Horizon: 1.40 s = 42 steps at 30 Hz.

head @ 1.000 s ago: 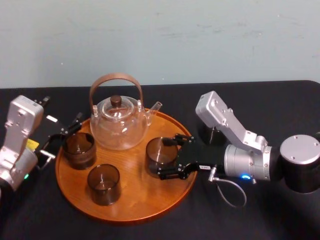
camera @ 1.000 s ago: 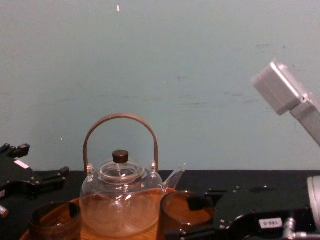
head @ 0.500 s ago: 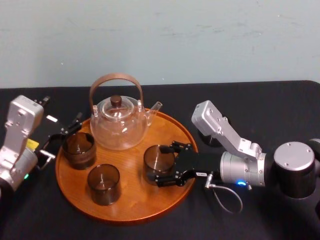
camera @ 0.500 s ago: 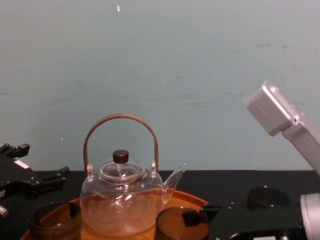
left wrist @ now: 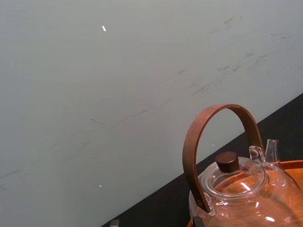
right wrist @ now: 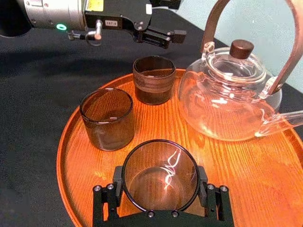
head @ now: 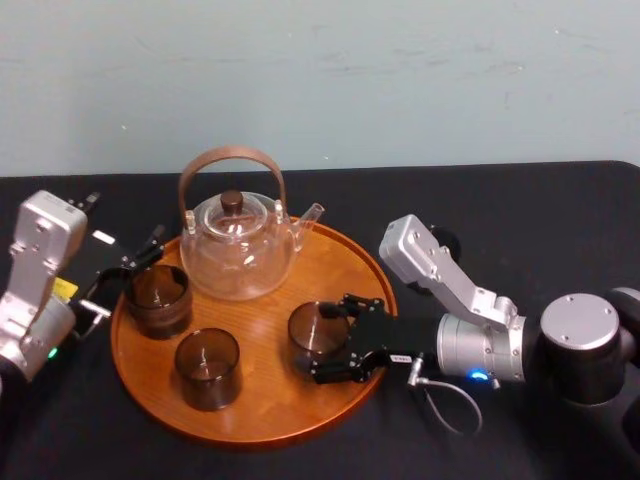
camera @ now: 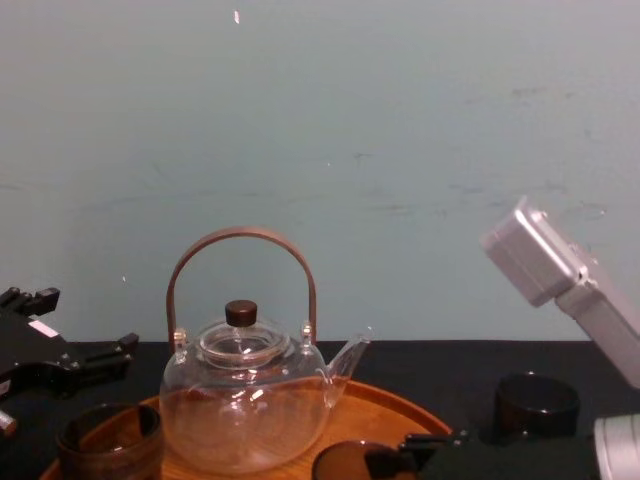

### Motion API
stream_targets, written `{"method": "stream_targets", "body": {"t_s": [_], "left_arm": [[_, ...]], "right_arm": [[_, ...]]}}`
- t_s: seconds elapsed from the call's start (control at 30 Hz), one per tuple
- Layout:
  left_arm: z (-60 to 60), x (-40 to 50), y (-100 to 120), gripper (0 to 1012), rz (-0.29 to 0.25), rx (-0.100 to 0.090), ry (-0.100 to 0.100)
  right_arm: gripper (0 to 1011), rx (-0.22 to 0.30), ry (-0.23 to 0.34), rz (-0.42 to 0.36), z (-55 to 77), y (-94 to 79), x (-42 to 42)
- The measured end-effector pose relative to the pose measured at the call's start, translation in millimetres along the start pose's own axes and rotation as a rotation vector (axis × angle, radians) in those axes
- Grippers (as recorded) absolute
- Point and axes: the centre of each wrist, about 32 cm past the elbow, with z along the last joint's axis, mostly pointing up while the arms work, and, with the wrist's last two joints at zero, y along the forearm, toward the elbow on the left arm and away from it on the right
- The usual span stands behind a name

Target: Pick up the glass from the table and place it on the tray.

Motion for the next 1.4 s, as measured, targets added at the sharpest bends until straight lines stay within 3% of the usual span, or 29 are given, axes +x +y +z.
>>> {"method": "stream_targets", "body": {"t_s": [1.07, 1.23, 1.4], "left_arm": [[0.0, 0.0, 0.0, 1001, 0.0, 0.0, 0.0], [0.0, 0.0, 0.0, 1001, 0.0, 0.0, 0.0], [0.0, 0.0, 0.0, 1001, 0.0, 0.0, 0.0]], "right_arm": [[905, -0.022, -0.003, -0.002, -5.6, 3.3, -2.1], [1002, -0.022, -0.002, -0.002, -5.6, 3.2, -2.1], [1002, -0.021, -0.001, -0.002, -5.5, 3.1, -2.0]]}}
